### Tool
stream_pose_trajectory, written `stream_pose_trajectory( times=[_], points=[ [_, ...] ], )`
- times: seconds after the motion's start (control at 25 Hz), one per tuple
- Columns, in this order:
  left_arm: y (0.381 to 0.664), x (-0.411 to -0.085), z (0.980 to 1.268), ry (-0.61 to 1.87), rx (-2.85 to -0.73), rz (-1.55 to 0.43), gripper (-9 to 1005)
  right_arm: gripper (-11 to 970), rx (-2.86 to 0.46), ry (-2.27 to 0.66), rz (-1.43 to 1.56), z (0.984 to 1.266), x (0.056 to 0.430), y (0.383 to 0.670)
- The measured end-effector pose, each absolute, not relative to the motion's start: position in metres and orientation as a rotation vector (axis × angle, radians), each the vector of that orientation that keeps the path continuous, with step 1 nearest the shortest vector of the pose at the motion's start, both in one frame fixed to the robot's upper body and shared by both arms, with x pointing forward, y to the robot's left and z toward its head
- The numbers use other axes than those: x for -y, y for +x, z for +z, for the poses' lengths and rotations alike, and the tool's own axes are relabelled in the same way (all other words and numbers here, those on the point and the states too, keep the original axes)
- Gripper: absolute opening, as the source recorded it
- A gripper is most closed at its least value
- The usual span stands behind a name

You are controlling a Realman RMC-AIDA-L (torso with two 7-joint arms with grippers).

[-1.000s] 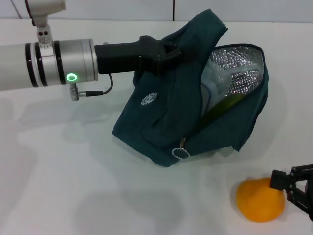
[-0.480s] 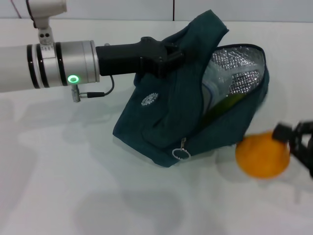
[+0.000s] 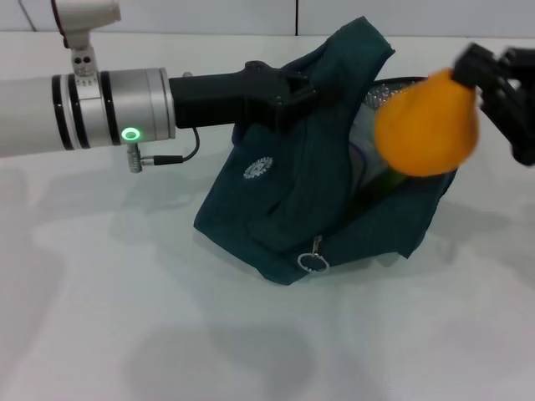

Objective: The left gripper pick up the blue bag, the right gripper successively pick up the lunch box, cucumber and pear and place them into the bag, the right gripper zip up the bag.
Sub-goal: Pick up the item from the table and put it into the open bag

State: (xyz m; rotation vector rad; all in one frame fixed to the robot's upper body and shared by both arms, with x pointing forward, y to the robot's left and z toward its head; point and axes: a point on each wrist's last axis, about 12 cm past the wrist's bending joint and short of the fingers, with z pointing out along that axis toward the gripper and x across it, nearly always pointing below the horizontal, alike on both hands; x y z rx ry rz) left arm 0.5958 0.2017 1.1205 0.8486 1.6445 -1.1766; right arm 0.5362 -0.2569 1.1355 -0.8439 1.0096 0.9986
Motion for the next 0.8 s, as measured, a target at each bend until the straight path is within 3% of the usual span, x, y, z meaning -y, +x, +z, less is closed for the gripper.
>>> stream_pose_trajectory(
  times=[0.24, 0.8],
  points=[
    [0.597, -0.198, 1.121, 0.848, -1.64, -1.182, 41, 17, -1.074, -0.91, 1.016, 1.139, 0.236, 0.555],
    [0.598, -0.197, 1.123, 0.848, -1.634, -1.183, 41, 29, -1.27, -1.047, 0.973, 1.11, 0.213, 0.559]
  ],
)
